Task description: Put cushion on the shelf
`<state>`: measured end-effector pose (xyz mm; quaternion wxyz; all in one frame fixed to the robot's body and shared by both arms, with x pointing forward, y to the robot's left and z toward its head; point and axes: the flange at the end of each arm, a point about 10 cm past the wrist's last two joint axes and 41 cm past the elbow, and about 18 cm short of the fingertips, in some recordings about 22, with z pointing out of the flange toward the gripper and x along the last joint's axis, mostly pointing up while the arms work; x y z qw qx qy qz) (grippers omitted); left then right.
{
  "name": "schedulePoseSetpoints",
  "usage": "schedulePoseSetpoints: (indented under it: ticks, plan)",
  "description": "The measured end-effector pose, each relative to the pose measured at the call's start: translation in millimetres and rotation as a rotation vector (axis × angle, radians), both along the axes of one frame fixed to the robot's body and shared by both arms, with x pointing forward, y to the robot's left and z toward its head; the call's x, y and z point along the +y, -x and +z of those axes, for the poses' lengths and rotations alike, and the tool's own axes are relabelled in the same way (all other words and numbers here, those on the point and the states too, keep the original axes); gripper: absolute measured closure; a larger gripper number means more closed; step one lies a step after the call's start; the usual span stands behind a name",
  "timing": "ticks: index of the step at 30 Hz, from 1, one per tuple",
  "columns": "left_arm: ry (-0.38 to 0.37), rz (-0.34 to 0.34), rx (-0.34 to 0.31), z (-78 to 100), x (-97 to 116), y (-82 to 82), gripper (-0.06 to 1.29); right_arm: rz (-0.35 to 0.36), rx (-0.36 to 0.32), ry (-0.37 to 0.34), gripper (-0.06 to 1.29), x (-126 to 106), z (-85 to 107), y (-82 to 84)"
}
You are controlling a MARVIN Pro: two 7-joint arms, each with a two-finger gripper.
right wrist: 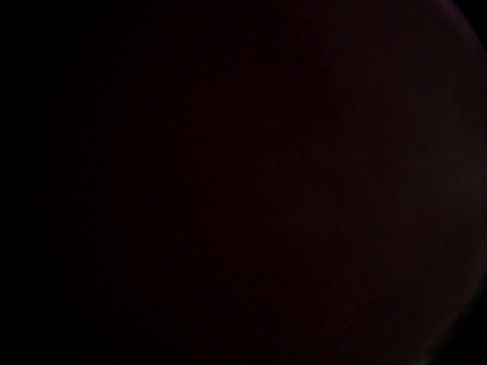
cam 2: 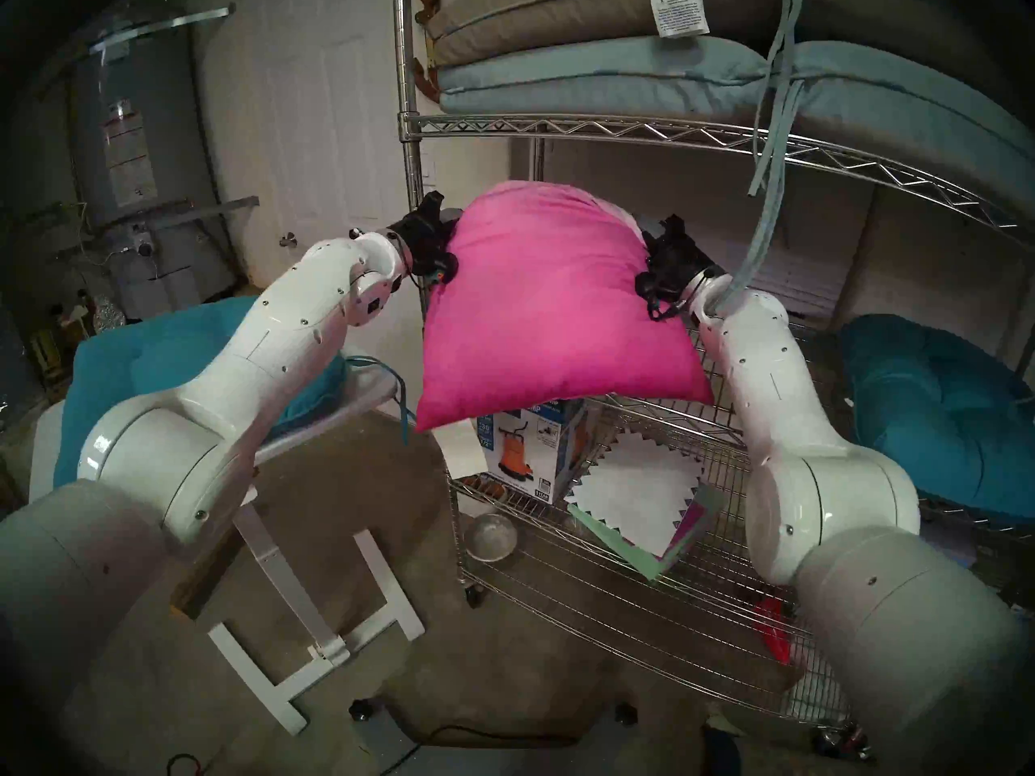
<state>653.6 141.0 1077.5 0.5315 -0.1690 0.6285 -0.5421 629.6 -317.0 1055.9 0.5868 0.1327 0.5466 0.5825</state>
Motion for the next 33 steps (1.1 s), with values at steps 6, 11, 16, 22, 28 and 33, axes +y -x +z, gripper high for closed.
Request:
schedulePoseSetpoints:
  ticks: [6,11,16,22,28,33]
  plan:
    - [-0.007,0.019,0.012,-5.1,-14,-1.7,1.25,-0.027,0.015,0.022,1.12,-11,-1.0,-0.6]
    - [-0.006,0.022,0.015,-5.3,-28,-1.9,1.25,-0.047,0.024,0.038,1.12,-20,-1.3,-0.5]
    - [0.000,0.014,0.031,-10.9,-51,-0.6,1.25,-0.079,0.044,0.055,1.12,-35,-5.4,0.8]
    - [0.018,0.017,0.038,-6.2,-73,-0.3,1.25,-0.117,0.070,0.078,1.12,-54,-8.5,2.7]
    - [0.028,0.028,0.040,1.7,-86,-1.1,1.25,-0.143,0.088,0.099,1.12,-65,-8.0,3.4]
    - [0.032,0.039,0.046,7.7,-95,-2.2,1.25,-0.161,0.104,0.119,1.12,-74,-7.1,3.8]
